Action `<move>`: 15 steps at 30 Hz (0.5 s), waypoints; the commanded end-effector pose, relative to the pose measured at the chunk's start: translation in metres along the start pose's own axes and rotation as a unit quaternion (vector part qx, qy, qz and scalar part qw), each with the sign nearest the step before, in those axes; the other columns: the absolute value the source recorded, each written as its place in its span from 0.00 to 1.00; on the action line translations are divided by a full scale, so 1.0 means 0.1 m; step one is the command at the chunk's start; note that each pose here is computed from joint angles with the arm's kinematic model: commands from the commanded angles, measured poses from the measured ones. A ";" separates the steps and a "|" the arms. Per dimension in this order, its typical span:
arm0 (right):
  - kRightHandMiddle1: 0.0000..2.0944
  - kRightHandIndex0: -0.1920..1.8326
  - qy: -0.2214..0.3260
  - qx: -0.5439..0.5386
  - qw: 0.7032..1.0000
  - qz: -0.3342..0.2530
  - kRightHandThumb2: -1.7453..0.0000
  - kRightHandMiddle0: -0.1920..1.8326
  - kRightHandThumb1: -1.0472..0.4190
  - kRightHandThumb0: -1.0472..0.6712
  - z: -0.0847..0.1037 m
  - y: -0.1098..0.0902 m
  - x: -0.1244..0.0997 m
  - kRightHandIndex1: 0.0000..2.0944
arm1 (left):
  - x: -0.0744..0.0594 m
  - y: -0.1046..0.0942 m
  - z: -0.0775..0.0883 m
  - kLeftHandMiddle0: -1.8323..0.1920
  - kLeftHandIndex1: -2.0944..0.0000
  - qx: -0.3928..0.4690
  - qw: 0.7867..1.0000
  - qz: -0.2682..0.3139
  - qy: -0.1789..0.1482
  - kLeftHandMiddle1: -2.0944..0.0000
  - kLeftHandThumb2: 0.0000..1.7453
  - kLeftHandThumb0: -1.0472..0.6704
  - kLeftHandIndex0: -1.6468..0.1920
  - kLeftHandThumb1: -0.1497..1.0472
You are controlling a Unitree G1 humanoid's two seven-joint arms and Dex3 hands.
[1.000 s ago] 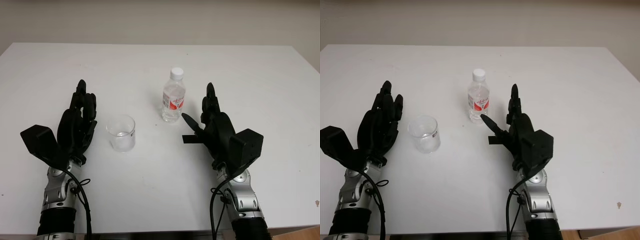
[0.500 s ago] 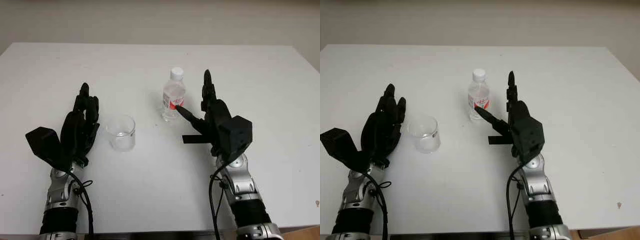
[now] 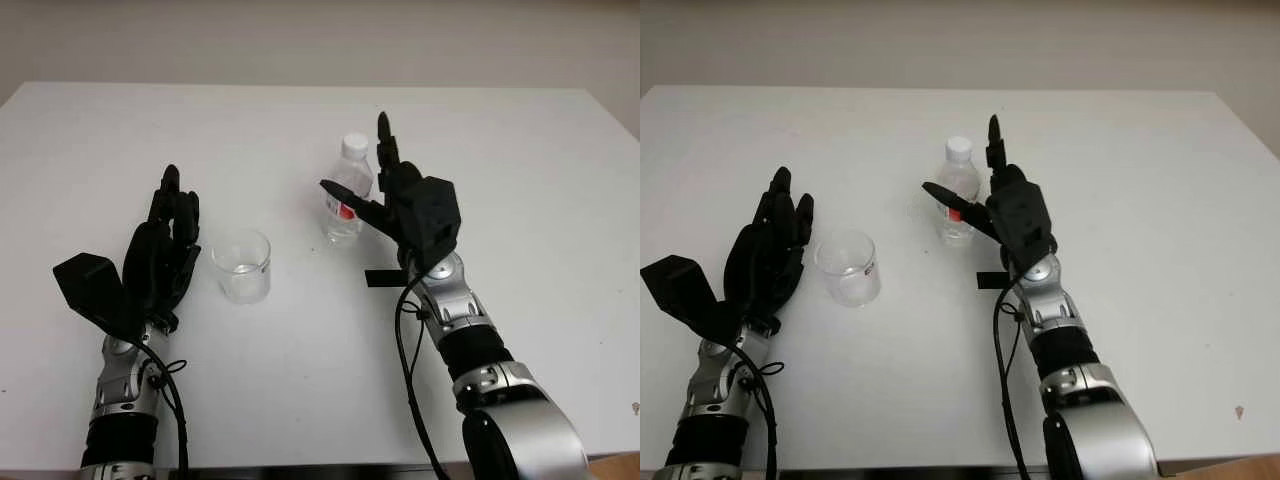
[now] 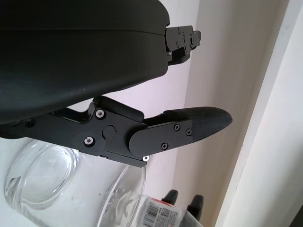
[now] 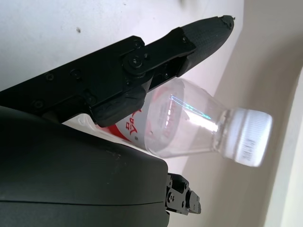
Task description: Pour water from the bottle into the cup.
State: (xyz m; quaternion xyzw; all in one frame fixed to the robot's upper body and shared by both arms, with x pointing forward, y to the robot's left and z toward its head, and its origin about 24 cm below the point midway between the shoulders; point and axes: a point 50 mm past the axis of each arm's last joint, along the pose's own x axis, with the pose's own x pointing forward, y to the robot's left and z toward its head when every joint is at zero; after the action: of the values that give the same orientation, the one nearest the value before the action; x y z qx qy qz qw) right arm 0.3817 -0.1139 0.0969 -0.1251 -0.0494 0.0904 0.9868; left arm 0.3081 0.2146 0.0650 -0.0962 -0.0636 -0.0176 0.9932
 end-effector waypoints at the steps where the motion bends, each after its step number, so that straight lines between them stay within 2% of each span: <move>1: 0.00 0.00 -0.001 0.012 1.000 0.002 0.97 0.00 0.08 0.04 0.03 0.02 0.05 0.00 | 0.01 0.00 0.04 0.95 0.97 0.004 1.000 0.000 -0.009 0.97 0.34 0.21 0.95 1.00; 10: 0.00 0.00 0.019 0.032 0.999 0.026 0.97 0.00 0.10 0.04 -0.02 0.14 0.08 0.00 | 0.00 0.00 0.04 0.96 0.98 0.007 1.000 -0.001 -0.011 0.98 0.34 0.21 0.96 1.00; 15: 0.00 0.00 0.014 0.072 0.996 0.048 0.98 0.00 0.12 0.10 -0.04 0.19 0.08 0.00 | 0.00 -0.01 0.04 0.95 0.97 0.004 1.000 0.000 -0.010 0.97 0.33 0.20 0.95 1.00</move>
State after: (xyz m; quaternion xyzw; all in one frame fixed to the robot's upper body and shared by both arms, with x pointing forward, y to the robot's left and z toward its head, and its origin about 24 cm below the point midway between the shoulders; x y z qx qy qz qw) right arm 0.3845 -0.0985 0.0825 -0.0702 -0.0098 0.1365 0.9881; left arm 0.3081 0.2144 0.0653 -0.0954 -0.0643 -0.0164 0.9932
